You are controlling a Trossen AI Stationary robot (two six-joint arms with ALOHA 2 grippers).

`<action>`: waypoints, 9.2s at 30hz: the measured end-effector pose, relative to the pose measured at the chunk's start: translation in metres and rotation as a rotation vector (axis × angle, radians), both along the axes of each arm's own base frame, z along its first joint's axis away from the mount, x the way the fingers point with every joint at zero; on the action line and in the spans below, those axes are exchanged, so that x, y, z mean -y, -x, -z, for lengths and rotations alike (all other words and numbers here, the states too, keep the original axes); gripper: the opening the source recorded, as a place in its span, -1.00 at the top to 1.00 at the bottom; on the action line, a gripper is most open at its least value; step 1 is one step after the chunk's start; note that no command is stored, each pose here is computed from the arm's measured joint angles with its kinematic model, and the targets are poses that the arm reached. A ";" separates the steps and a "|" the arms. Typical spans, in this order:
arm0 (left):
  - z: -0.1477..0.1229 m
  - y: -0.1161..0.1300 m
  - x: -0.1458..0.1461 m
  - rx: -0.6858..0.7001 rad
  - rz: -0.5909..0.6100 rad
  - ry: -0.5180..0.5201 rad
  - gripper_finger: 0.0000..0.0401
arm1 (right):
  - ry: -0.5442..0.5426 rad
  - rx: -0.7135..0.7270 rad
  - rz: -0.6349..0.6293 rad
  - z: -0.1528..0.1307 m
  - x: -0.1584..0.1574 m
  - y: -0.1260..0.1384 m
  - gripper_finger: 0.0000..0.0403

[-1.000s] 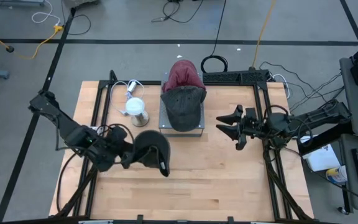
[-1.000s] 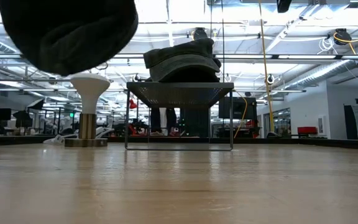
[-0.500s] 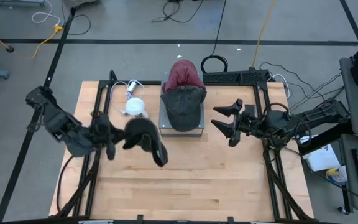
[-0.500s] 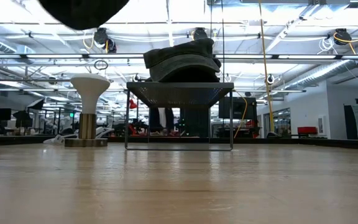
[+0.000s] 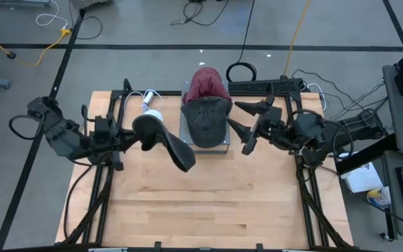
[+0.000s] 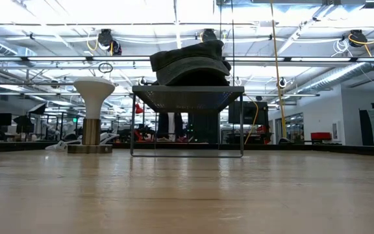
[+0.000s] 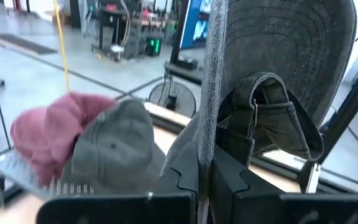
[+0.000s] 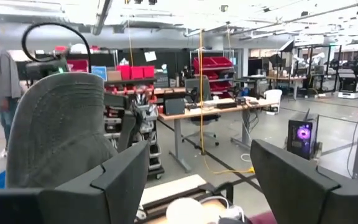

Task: Pick & Place hat
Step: Stack the black cap on top of the black cap on the shelf

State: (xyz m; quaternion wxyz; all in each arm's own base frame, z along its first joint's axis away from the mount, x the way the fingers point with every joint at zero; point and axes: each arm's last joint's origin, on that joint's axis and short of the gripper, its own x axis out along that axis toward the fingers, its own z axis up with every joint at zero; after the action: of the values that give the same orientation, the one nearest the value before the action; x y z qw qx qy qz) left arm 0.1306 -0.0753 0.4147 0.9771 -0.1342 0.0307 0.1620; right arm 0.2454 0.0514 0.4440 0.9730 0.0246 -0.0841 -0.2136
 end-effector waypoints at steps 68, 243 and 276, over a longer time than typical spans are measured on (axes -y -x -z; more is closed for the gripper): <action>-0.026 -0.084 -0.026 0.116 -0.299 -0.124 0.96 | -0.025 -0.143 -0.090 -0.034 -0.015 -0.047 -0.38; 0.008 -0.201 -0.078 0.386 1.086 0.612 0.91 | -0.266 -0.215 -0.998 -0.067 -0.011 0.064 0.07; -0.043 -0.116 -0.103 0.442 0.954 0.004 0.91 | -1.015 -0.166 -0.396 -0.022 0.000 0.004 0.04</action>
State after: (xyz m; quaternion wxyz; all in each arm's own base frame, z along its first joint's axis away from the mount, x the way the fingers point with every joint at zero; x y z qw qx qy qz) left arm 0.2467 0.0273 0.4574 0.9252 -0.1383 -0.1179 -0.3331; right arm 0.2411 0.0514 0.4657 0.8640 0.4889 0.1128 -0.0412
